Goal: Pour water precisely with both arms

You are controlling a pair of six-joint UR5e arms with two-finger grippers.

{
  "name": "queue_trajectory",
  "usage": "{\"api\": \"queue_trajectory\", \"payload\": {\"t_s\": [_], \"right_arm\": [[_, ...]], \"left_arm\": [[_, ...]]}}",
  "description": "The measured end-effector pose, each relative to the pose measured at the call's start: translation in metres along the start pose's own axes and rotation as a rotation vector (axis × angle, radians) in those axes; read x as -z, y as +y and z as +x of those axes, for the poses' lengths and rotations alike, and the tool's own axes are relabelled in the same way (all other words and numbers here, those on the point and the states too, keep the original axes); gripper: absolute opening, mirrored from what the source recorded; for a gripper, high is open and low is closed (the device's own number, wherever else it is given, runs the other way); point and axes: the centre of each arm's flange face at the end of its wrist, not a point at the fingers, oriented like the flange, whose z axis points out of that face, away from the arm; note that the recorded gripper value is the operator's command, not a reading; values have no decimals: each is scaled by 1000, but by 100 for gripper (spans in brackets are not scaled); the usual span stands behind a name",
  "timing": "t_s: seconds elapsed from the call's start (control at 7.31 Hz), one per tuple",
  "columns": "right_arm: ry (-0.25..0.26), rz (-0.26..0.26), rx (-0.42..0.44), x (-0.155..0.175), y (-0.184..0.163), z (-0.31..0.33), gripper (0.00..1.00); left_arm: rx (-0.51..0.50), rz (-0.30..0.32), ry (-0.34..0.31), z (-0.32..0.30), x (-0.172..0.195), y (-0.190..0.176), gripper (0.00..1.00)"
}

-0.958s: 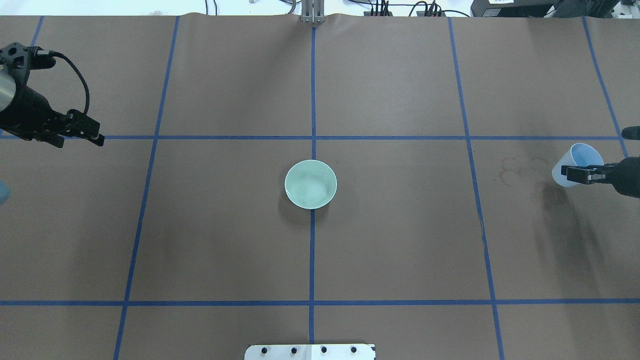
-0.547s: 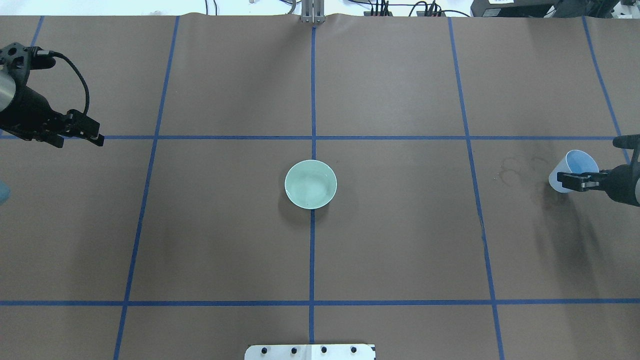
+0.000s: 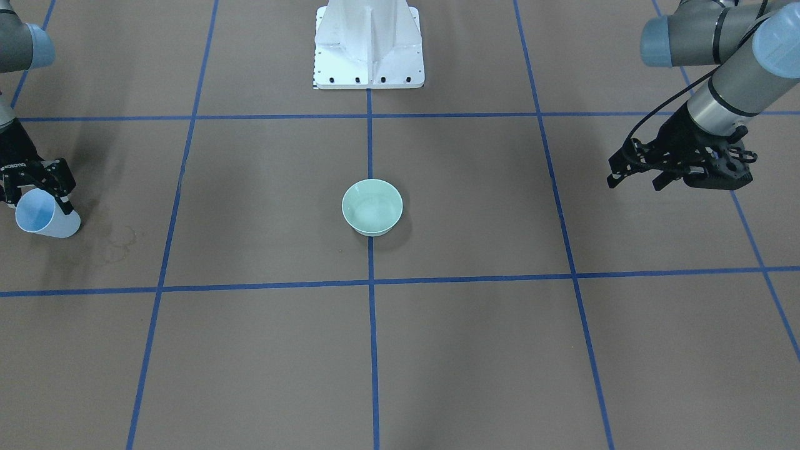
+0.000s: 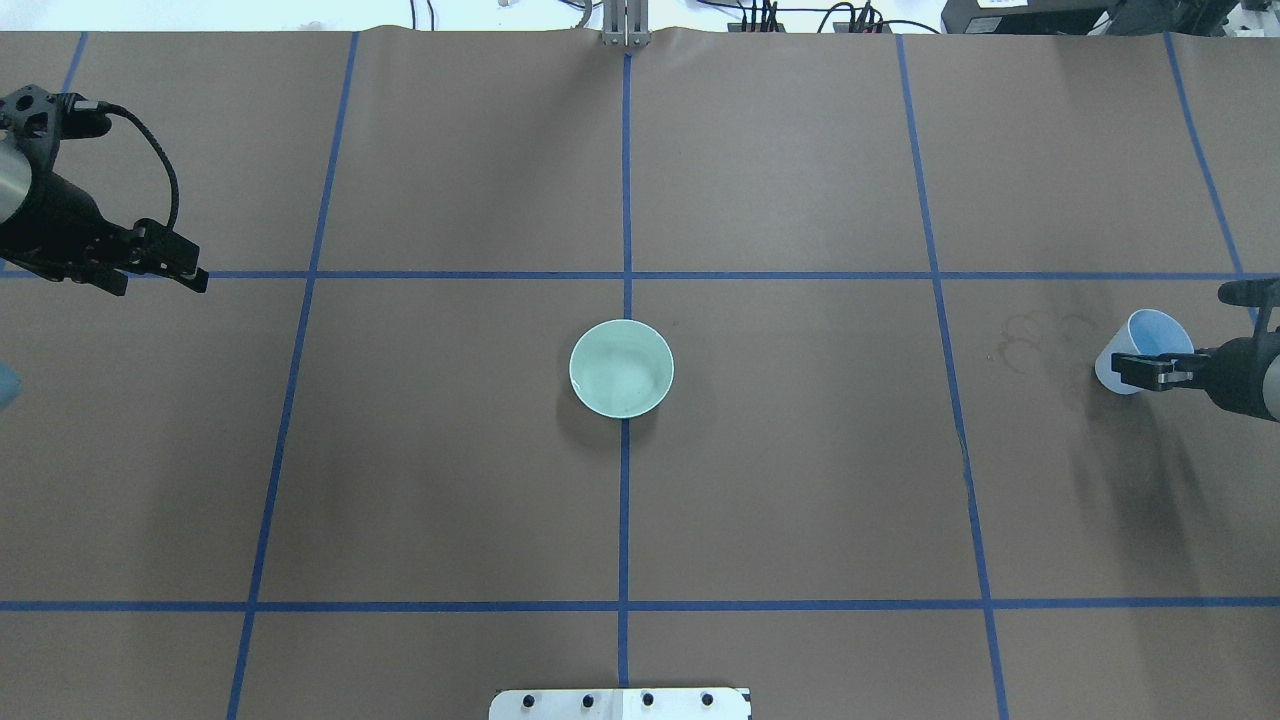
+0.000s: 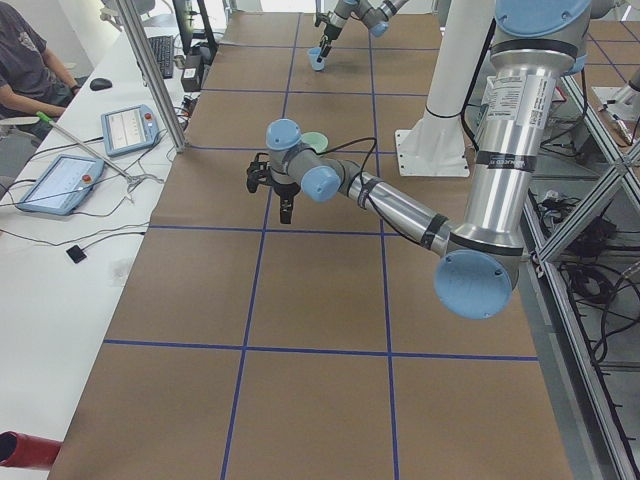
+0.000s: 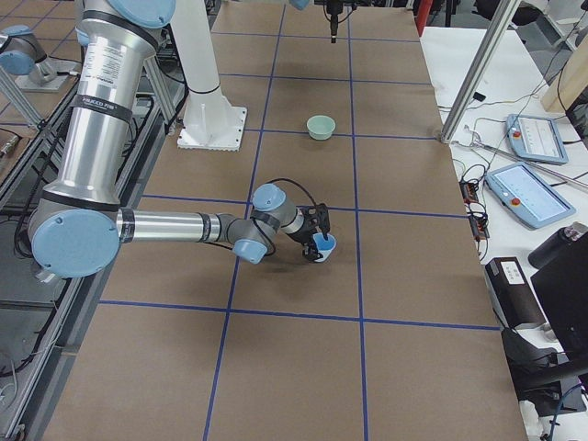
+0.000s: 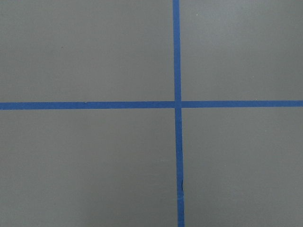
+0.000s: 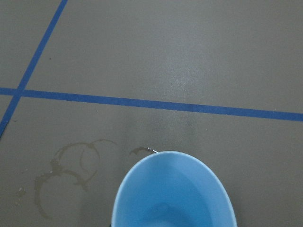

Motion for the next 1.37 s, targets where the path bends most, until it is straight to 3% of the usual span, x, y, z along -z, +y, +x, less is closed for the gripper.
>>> {"api": "queue_trajectory", "payload": {"t_s": [0.14,0.96,1.37], "right_arm": [[1,-3,1,-1,1,0,99],[-10,-1,10,3,-1,-2,100],[-58,-27,19,30,-16,13,100]], "left_arm": [[0,0,0,0,0,0,94],[6,-3,-1,2,-2,0,95],[97,-11,32,55,-12,-2,95]]}}
